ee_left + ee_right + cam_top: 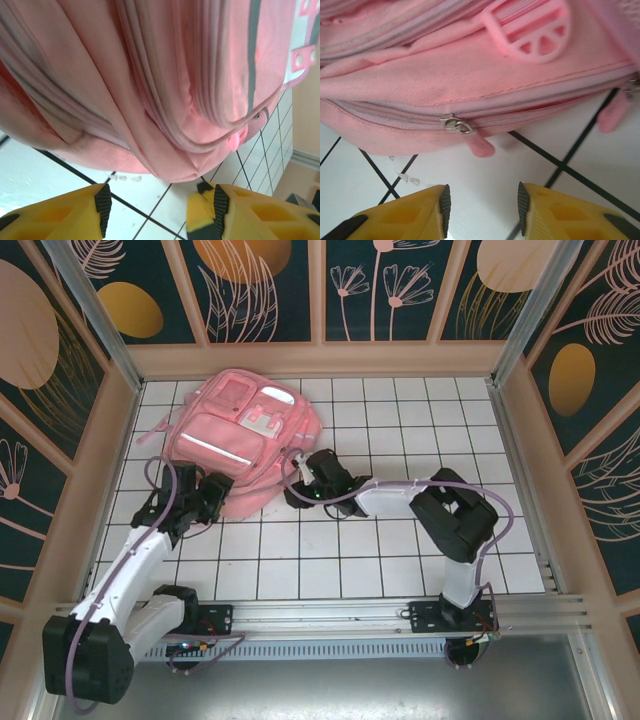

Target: Pack books, pencil case, and school supplies into a backpack

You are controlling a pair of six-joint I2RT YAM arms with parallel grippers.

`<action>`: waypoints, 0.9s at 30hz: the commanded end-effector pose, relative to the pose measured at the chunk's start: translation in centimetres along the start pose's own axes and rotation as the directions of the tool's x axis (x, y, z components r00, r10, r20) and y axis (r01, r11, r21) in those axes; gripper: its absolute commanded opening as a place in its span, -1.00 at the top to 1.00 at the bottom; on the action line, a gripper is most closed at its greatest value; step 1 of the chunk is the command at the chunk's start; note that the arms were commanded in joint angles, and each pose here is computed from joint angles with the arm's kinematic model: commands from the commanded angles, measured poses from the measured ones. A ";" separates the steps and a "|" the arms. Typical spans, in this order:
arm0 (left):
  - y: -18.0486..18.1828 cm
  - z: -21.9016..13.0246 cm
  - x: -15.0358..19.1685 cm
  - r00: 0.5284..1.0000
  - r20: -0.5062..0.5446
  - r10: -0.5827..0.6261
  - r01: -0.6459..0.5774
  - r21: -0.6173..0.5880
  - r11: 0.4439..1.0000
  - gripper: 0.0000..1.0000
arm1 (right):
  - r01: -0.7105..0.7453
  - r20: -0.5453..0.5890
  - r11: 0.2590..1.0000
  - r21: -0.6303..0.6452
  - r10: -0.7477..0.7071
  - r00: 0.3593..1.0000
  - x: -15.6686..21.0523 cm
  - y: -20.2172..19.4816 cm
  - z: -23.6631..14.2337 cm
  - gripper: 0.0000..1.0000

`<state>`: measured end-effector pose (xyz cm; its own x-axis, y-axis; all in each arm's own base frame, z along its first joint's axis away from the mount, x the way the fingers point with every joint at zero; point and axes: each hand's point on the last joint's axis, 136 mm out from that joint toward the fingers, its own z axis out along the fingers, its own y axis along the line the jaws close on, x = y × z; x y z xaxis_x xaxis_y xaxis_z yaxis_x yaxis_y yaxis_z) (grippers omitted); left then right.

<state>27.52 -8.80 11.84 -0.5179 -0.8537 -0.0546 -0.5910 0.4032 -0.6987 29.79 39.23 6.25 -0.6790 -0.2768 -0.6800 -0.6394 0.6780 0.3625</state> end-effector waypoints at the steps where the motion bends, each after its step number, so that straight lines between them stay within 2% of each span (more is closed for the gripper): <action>1: -1.3 1.2 0.1 0.998 -0.011 -0.063 0.063 0.039 0.997 -0.20 | -0.001 0.026 0.999 -0.034 0.001 1.000 -0.9 0.9 1.4 0.16; 9: -0.6 3.2 -0.9 0.999 0.021 -0.038 0.038 -0.022 0.999 -0.18 | 0.010 0.008 0.999 -0.043 -0.010 1.000 -1.2 0.8 3.8 0.12; 13: 0.0 4.0 -0.9 0.999 0.013 -0.037 0.037 -0.044 0.998 -0.06 | 0.012 0.002 0.998 -0.057 -0.012 1.000 -1.4 0.9 4.8 0.17; 15: -0.1 4.1 -1.0 0.999 0.018 -0.033 0.034 -0.045 0.998 0.13 | 0.013 -0.003 0.998 -0.061 -0.013 1.000 -1.4 1.0 5.0 0.51; 17: -0.2 4.0 -1.2 0.999 0.030 -0.030 0.031 -0.046 0.998 0.46 | 0.015 -0.005 0.999 -0.051 -0.015 1.000 -1.5 0.8 5.0 0.88; 18: -0.1 4.0 -1.4 0.999 0.038 -0.027 0.029 -0.054 0.998 0.61 | 0.018 -0.005 0.999 -0.042 -0.019 1.000 -1.5 0.7 4.8 1.00; 21: 0.4 3.9 -1.7 0.998 0.058 -0.019 0.024 -0.081 0.996 1.00 | 0.012 0.005 1.000 0.010 -0.012 1.000 -1.6 -0.4 3.8 1.00; 27: 1.7 3.5 -2.0 0.996 0.092 -0.006 0.017 -0.124 0.992 1.00 | -0.067 0.032 0.990 0.121 0.064 0.997 -1.6 -4.7 1.2 1.00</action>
<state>30.13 -9.40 8.84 -0.4943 -0.8683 -0.0417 -0.6403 0.3961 -0.6581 31.61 41.08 4.15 -0.6848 -0.2861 -0.6702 -0.6401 0.6757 0.3656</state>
